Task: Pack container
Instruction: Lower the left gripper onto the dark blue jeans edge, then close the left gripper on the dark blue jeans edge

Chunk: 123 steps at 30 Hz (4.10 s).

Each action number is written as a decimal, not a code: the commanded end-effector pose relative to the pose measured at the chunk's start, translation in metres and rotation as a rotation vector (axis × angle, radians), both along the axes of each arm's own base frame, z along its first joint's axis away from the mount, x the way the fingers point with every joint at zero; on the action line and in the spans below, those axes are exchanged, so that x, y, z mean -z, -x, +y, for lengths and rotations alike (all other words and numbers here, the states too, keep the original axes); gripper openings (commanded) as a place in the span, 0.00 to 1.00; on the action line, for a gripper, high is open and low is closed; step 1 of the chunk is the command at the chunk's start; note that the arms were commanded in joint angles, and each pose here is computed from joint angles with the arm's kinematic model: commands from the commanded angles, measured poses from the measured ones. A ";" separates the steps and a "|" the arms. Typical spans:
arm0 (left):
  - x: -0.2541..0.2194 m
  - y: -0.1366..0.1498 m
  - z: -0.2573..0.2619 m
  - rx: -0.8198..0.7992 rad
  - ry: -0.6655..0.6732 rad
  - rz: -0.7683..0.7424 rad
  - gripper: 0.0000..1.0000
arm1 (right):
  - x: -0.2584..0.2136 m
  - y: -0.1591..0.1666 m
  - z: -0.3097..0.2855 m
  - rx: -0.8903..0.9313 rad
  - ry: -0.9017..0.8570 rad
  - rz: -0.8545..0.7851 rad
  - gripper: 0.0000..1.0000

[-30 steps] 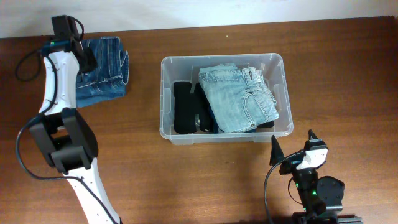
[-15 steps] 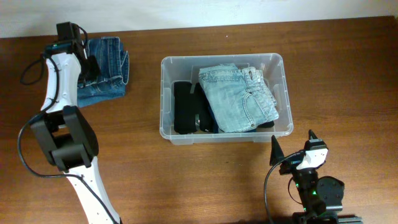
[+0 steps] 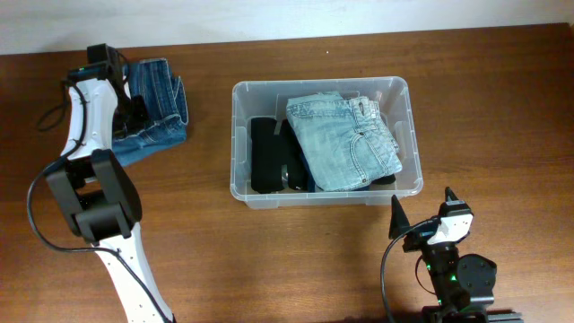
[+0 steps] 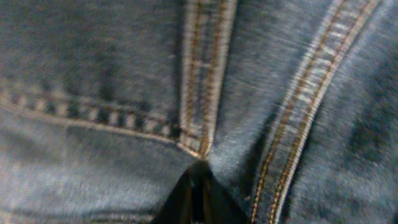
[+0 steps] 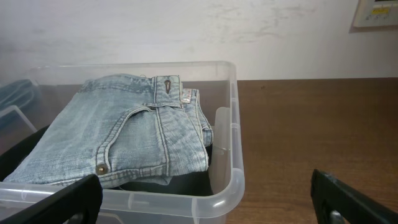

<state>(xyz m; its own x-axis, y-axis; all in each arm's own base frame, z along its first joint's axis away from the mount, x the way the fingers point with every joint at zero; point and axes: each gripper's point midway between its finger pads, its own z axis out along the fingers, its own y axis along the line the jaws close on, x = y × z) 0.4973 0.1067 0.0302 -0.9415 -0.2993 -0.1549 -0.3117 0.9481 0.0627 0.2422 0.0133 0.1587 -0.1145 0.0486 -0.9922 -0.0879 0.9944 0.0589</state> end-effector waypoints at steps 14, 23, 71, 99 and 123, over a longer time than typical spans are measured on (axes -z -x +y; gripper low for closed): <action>-0.002 0.022 -0.061 0.021 0.374 0.088 0.23 | 0.001 0.000 0.000 -0.005 0.006 -0.003 0.98; -0.030 0.028 -0.062 0.020 0.382 0.108 1.00 | 0.001 0.000 0.000 -0.005 0.006 -0.003 0.99; -0.125 0.078 0.019 -0.473 0.169 0.079 1.00 | 0.001 0.000 0.000 -0.005 0.006 -0.003 0.98; -0.006 0.035 0.035 -0.466 0.275 -0.051 1.00 | 0.001 0.000 0.000 -0.005 0.006 -0.003 0.98; 0.042 0.032 -0.001 -0.383 0.472 -0.090 0.91 | 0.001 0.000 0.000 -0.005 0.006 -0.003 0.98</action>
